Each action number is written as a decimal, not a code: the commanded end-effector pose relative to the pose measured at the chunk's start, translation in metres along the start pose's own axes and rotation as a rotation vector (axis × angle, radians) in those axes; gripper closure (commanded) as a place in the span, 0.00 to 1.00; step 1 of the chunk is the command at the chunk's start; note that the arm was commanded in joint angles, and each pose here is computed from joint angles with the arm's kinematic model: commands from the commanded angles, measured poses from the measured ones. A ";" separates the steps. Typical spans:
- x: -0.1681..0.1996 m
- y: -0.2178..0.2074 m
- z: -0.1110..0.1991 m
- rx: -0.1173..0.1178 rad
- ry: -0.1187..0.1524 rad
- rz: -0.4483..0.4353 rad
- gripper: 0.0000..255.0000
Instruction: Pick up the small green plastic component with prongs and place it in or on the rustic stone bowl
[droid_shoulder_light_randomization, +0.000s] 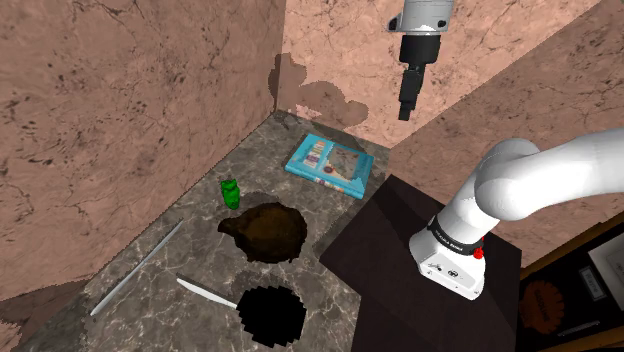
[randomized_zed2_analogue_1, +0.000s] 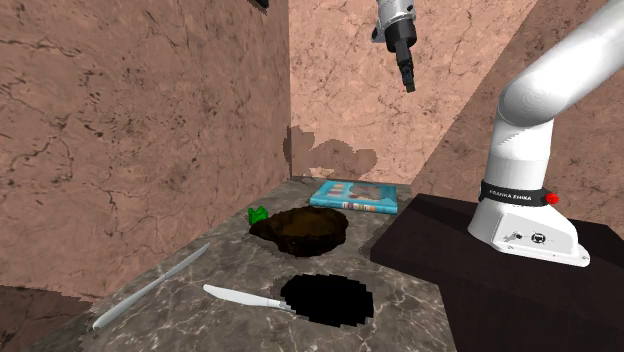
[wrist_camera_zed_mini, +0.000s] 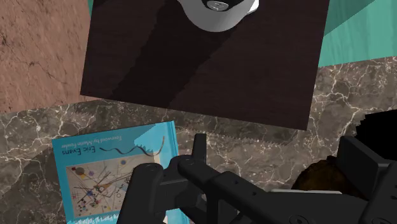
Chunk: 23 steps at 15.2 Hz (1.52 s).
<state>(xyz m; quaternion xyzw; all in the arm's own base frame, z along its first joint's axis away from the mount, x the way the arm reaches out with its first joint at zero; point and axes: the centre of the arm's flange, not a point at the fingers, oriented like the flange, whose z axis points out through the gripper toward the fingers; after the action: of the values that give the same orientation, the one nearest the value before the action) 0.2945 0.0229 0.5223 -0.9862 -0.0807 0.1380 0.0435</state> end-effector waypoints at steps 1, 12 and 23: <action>0.000 0.000 0.000 0.000 0.000 0.000 0.00; 0.114 -0.038 0.070 -0.024 0.057 -0.043 0.00; 0.229 -0.079 0.135 -0.048 0.113 -0.087 0.00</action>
<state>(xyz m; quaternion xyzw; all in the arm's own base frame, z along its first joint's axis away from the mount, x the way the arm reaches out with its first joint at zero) 0.4543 0.1403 0.3469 -0.9887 -0.1221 0.0815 0.0307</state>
